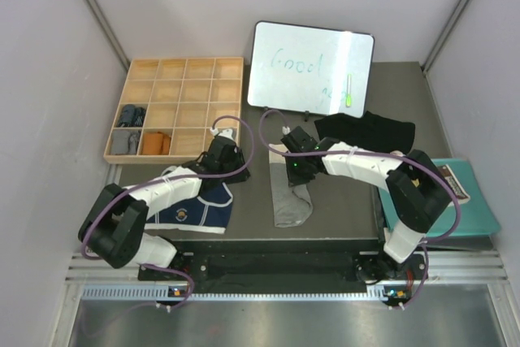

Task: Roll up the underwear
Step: Fold the underwear at the center of the board.

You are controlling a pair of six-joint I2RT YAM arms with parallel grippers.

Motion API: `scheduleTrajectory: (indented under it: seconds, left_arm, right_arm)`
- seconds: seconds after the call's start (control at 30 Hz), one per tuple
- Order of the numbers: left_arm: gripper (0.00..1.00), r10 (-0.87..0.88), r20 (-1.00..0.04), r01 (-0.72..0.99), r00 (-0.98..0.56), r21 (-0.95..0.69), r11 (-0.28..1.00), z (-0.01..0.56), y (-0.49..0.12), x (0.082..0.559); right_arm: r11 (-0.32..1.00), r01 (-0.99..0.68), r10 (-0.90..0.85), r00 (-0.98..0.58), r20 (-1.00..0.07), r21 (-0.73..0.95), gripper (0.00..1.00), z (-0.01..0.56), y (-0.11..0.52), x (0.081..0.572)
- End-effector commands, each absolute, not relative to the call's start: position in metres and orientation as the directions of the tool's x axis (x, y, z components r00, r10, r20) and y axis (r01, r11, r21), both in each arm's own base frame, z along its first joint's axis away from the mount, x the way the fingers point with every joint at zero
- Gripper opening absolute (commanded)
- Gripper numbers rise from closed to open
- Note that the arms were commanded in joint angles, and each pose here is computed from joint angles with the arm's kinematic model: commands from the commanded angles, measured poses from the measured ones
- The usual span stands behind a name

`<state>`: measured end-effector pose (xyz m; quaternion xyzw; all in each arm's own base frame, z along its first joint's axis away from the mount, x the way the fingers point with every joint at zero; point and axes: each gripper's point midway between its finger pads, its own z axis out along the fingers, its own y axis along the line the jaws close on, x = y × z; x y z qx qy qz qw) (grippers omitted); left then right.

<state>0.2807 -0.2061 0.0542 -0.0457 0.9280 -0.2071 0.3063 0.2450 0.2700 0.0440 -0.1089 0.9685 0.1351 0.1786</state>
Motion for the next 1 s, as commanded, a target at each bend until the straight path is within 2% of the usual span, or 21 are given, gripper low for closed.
scheduleTrajectory:
  seconds: [0.0,0.97]
  left_arm:
    - [0.34,-0.241,-0.589,0.067,-0.772,-0.451,0.89,0.07,-0.208,0.287]
    - [0.34,-0.237,-0.575,0.089,-0.783,-0.481,0.872,0.072,-0.211,0.282]
  right_arm:
    - [0.933,-0.263,-0.139,-0.894,-0.426,0.248,0.0,0.061,0.295,0.255]
    - [0.91,-0.322,-0.191,-0.885,-0.423,0.262,0.0,0.061,0.343,0.246]
